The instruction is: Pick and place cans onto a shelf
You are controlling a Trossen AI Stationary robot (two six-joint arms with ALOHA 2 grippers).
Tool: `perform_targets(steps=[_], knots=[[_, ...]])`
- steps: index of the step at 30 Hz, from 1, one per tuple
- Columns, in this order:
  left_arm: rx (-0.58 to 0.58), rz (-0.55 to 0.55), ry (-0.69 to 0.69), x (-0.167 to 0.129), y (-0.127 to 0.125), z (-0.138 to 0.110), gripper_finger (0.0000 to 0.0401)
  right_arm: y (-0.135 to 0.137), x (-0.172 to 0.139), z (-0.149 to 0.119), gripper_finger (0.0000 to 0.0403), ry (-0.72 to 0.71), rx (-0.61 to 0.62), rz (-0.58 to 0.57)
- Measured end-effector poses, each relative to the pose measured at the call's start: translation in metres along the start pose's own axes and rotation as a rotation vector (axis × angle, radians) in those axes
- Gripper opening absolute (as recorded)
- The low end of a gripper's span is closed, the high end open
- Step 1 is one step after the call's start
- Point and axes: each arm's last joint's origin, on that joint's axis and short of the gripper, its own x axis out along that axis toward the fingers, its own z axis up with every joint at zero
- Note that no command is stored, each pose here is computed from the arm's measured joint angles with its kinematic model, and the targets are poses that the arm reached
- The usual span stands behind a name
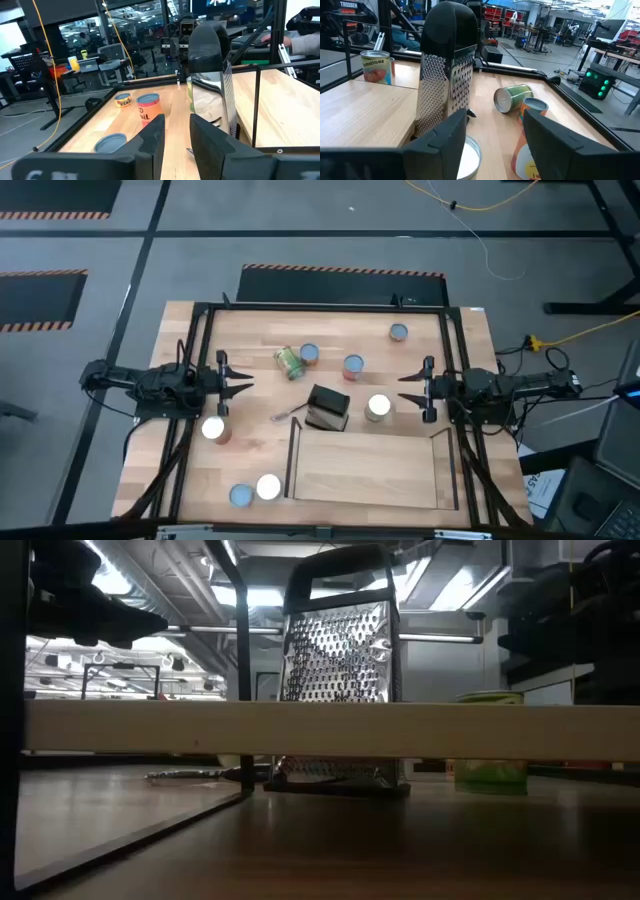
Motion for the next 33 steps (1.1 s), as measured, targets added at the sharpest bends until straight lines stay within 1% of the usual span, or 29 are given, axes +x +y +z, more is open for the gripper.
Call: perform_targets(steps=[9, 20, 33], knots=[[-0.002, 0.000, 0.000, 0.0000, 0.0000, -0.0001, 0.0083, 0.0000, 0.0000, 0.0000, 0.0200, 0.000, 0.000, 0.000], [-0.114, 0.000, 0.000, 0.0000, 0.0000, 0.0000, 0.0083, 0.0000, 0.0000, 0.0000, 0.0200, 0.000, 0.000, 0.000], [-0.122, 0.002, -0.014, 0.0000, 0.0002, 0.0014, 0.0083, 0.0000, 0.0000, 0.0000, 0.0200, 0.000, 0.000, 0.000]])
